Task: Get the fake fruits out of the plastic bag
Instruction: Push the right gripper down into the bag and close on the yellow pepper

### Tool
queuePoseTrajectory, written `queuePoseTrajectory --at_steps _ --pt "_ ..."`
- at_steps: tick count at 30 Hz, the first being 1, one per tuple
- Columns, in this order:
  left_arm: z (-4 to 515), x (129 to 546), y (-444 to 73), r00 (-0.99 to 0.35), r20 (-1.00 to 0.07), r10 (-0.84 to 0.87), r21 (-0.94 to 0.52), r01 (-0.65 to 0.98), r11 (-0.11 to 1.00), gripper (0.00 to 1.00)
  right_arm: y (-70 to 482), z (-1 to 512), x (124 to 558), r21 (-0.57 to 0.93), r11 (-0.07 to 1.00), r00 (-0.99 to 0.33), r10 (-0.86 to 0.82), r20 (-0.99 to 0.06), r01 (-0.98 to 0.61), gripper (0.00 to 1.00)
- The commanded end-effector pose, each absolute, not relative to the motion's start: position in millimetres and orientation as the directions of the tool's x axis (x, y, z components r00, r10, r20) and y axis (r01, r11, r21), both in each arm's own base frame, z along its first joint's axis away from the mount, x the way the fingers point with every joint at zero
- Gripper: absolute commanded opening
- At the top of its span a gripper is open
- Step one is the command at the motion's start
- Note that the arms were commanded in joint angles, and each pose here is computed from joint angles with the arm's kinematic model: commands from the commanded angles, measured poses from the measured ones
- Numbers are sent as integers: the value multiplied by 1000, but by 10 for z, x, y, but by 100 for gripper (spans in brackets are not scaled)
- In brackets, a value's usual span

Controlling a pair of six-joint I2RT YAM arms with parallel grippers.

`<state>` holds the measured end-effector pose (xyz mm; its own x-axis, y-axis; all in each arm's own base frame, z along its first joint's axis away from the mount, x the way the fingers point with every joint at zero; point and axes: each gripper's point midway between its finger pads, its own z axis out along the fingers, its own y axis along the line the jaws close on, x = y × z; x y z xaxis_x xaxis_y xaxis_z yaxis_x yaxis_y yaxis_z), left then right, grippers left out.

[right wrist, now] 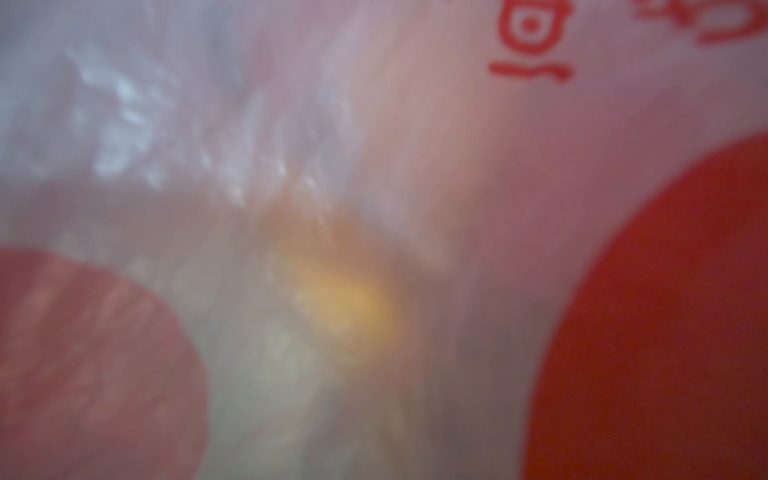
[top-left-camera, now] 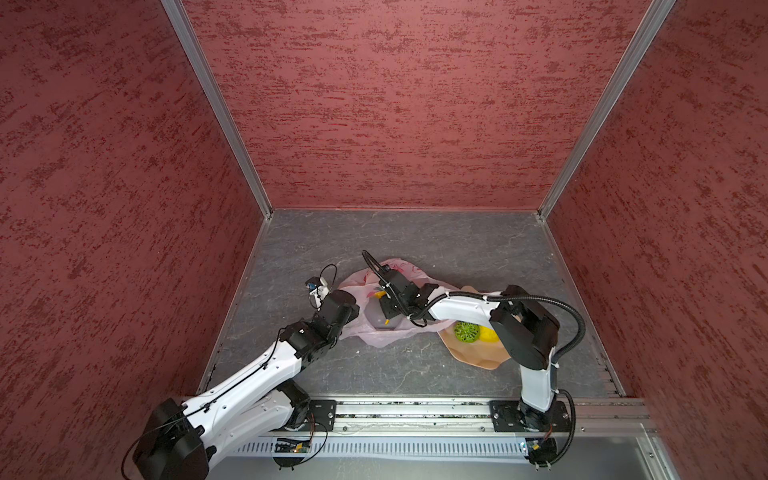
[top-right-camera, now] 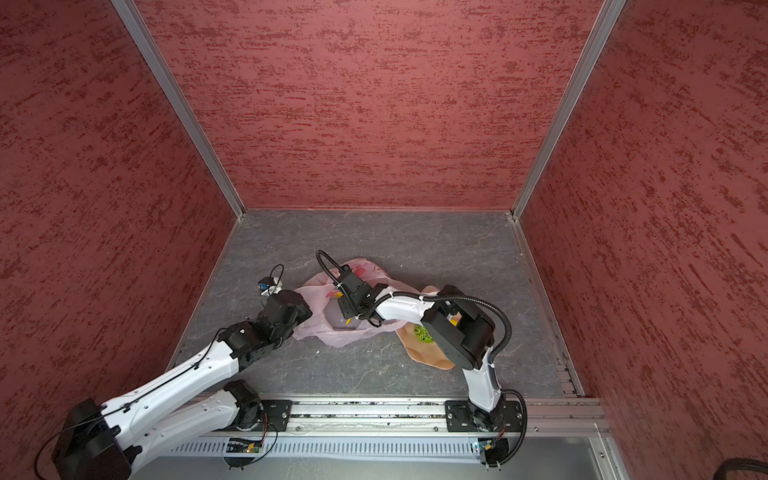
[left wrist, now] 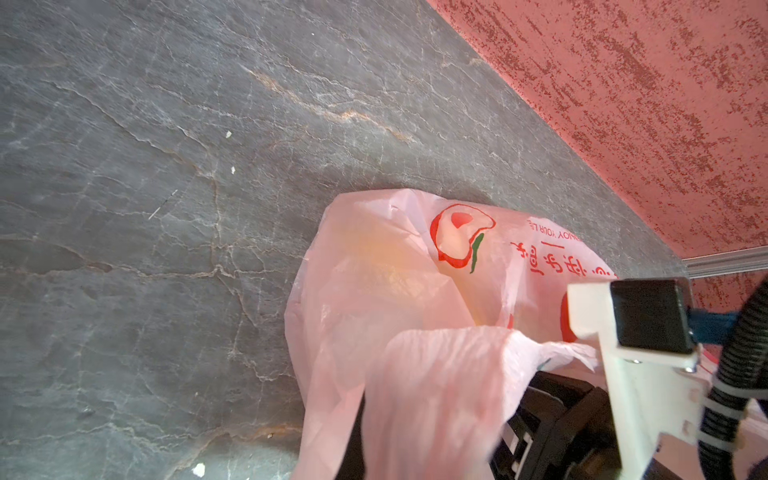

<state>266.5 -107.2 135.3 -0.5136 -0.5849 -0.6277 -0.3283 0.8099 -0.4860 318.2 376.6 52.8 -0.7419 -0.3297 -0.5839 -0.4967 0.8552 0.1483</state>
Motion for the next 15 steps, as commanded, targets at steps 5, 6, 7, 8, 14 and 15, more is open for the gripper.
queuePoseTrajectory --at_steps 5,6,7,8,14,15 --pt "1554 2789 -1047 -461 -657 -597 -509 -313 802 0 3684 875 3184 117 866 -728 -327 -603 -486 14" --pt "1561 2796 -1043 -457 -657 -600 -512 -314 799 0 3647 889 3182 106 871 -729 -329 -600 -479 14" --pt "1564 2799 -1038 -455 -657 -601 -513 -315 799 0 3617 908 3180 97 875 -729 -329 -600 -474 14" --pt "1561 2800 -1036 -455 -657 -602 -513 -315 798 0 3586 925 3171 90 879 -731 -329 -599 -469 14" --pt "1591 2833 -1013 -442 -659 -609 -521 -315 793 0 3398 1027 3120 51 895 -733 -328 -596 -443 14" --pt "1592 2837 -1012 -441 -658 -610 -523 -315 792 0 3367 1031 3113 43 897 -733 -331 -594 -440 14"
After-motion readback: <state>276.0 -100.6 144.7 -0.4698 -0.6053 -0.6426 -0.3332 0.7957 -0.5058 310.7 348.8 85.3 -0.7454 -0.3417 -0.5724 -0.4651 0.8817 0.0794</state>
